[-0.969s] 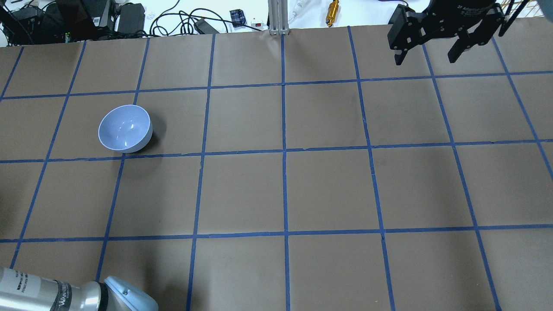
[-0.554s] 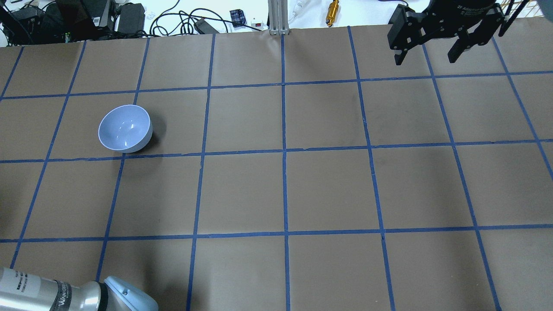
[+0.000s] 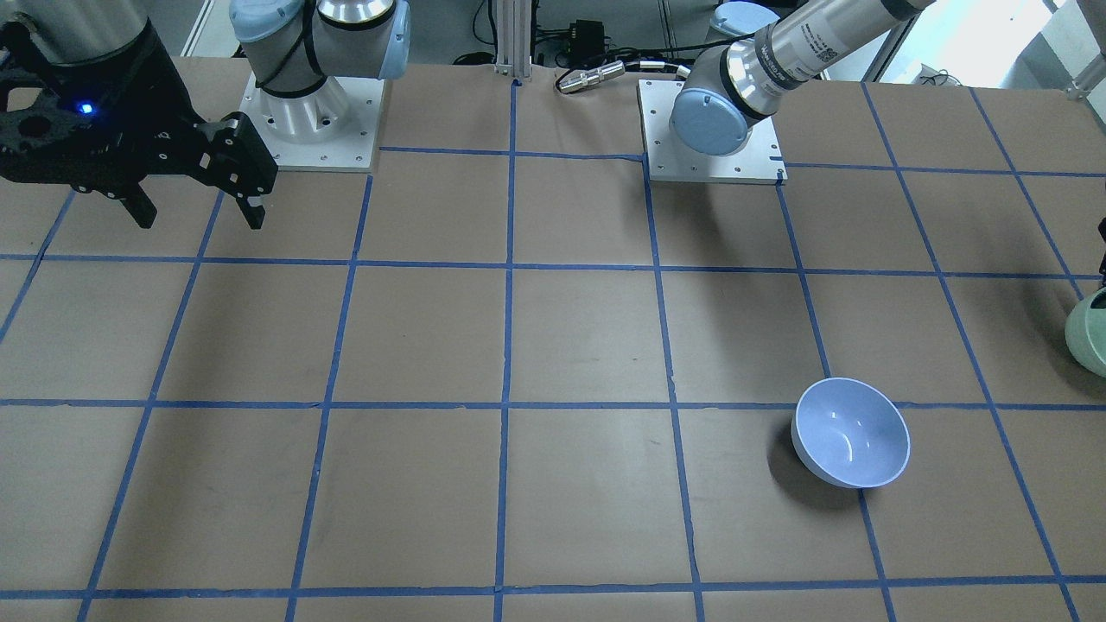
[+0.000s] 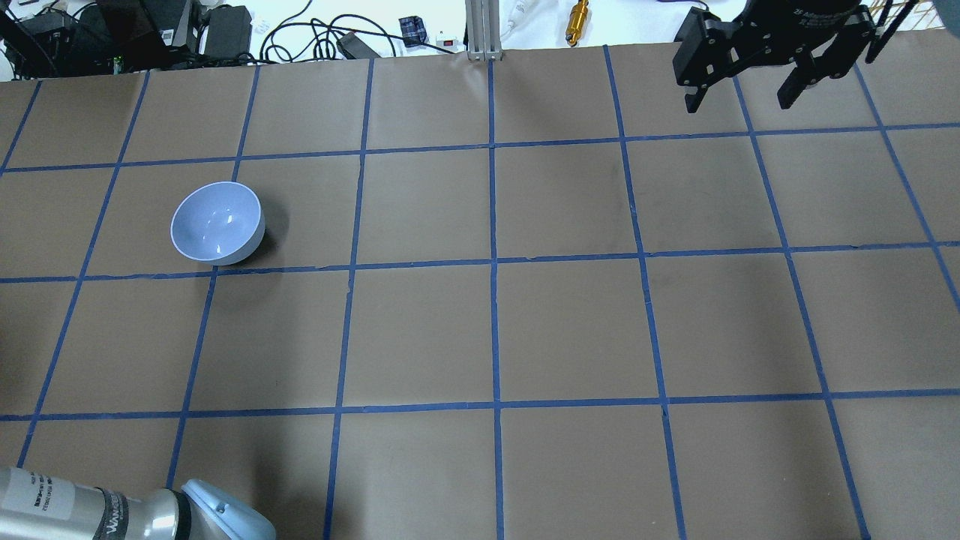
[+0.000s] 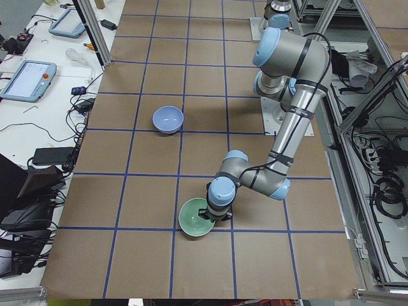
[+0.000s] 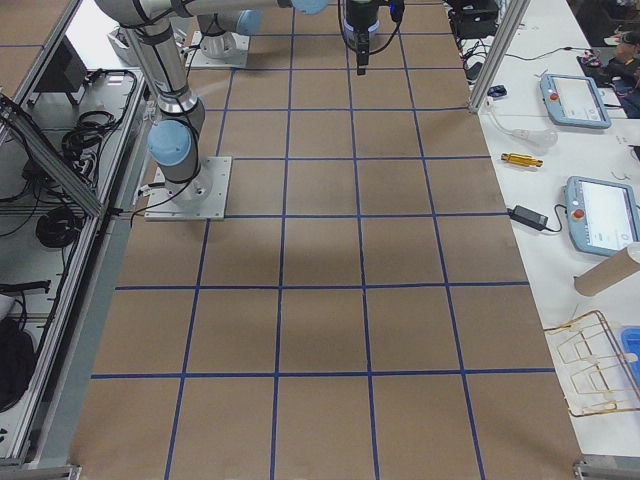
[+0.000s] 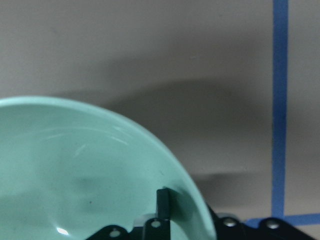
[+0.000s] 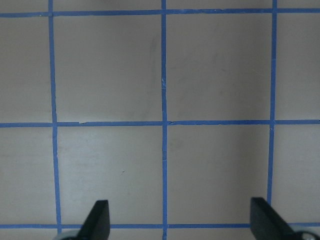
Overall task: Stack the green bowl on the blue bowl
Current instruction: 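Lift the green bowl with the left gripper and carry it away, then move the green bowl over the blue bowl and lower it inside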
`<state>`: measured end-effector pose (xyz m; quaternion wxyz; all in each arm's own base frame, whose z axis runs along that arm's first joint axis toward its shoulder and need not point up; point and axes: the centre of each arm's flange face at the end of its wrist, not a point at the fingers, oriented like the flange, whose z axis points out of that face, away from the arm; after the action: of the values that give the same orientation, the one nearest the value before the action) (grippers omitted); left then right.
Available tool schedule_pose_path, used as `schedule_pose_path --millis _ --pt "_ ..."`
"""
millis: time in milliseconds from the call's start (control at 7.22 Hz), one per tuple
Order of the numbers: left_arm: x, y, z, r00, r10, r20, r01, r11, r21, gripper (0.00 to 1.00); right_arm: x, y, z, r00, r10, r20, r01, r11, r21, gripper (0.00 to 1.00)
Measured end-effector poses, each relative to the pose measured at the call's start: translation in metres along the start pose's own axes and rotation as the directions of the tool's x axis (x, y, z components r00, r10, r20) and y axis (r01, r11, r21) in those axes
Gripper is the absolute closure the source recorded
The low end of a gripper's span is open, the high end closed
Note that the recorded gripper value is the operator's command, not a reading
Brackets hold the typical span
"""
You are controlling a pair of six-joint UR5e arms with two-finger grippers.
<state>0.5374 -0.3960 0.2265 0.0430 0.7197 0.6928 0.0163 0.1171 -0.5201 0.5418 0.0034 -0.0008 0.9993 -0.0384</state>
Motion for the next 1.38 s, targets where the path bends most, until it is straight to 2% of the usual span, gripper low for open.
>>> schedule_pose_path --millis 277,554,969,1108,1385 --pt "-0.033 -0.024 -0.055 0.999 -0.031 0.035 0.031 1.0 -0.005 1.0 0.0 0.0 0.0 1.0 0.0 0.001 0.0 1.0 0.0 0.0" --pt "-0.081 -0.07 -0.121 0.997 -0.045 0.062 0.045 0.999 0.006 1.0 0.0 0.0 0.0 1.0 0.0 0.0 0.0 1.0 0.0 0.0" --pt "-0.149 -0.184 -0.191 0.987 -0.082 0.14 0.078 0.996 0.034 1.0 0.0 0.0 0.0 1.0 0.001 0.001 -0.001 1.0 0.0 0.0" --pt "-0.166 -0.233 -0.203 0.985 -0.096 0.145 0.09 0.995 0.048 1.0 0.0 0.0 0.0 1.0 0.001 0.001 -0.001 1.0 0.001 0.0" --pt "-0.176 -0.323 -0.2 0.981 -0.146 0.129 0.136 0.987 0.087 1.0 0.0 0.0 0.0 1.0 0.001 0.001 -0.001 1.0 0.001 0.0"
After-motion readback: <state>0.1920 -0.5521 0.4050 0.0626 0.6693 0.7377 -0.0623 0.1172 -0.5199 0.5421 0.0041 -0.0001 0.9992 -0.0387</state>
